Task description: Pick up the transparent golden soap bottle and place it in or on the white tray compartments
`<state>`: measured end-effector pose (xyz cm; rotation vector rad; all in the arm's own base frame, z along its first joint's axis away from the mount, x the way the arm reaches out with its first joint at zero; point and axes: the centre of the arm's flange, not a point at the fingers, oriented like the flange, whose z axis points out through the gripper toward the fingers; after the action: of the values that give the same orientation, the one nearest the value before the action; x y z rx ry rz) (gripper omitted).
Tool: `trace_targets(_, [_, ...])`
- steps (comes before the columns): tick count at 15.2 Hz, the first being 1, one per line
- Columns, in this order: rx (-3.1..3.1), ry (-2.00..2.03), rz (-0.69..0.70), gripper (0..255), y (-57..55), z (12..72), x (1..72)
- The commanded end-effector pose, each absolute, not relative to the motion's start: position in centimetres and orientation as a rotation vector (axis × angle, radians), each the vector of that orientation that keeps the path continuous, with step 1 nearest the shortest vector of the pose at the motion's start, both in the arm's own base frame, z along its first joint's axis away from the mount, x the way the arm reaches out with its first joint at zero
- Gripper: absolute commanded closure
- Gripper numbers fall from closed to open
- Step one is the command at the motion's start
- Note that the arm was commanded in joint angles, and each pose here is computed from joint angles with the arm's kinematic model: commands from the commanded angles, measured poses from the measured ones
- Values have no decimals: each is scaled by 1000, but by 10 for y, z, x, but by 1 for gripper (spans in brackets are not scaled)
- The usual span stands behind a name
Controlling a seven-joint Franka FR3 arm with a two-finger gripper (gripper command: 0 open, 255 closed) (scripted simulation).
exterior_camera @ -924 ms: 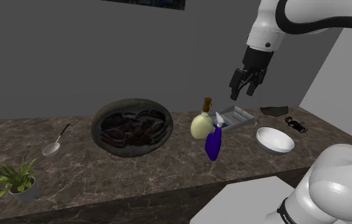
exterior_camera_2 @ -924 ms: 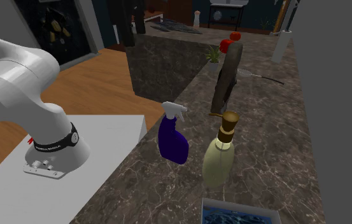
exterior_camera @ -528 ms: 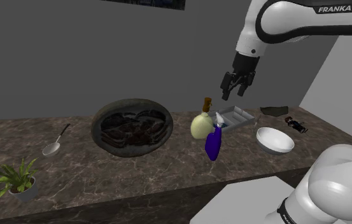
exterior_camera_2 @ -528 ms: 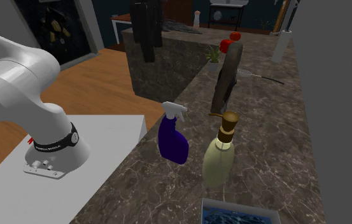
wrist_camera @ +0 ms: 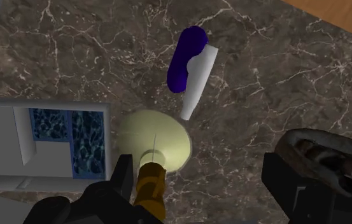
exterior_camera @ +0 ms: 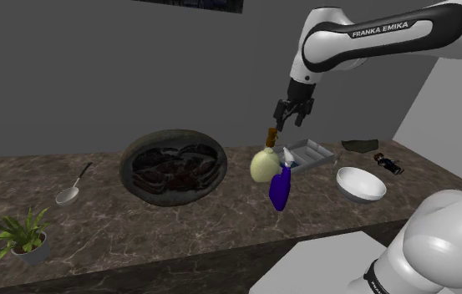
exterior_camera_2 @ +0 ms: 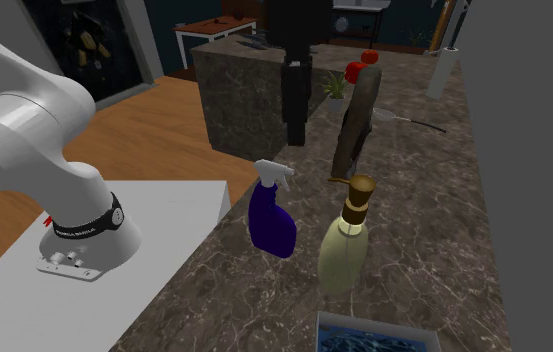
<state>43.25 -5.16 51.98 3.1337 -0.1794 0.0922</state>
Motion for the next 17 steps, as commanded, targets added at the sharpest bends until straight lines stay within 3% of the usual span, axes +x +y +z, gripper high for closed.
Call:
trace_targets(1, [3131,-183,97,0,-63,506,454])
trace_targets(8, [3126,-193,107,0,-101,466,522])
trace_targets(17, [3126,-193,107,0,-102,426,525])
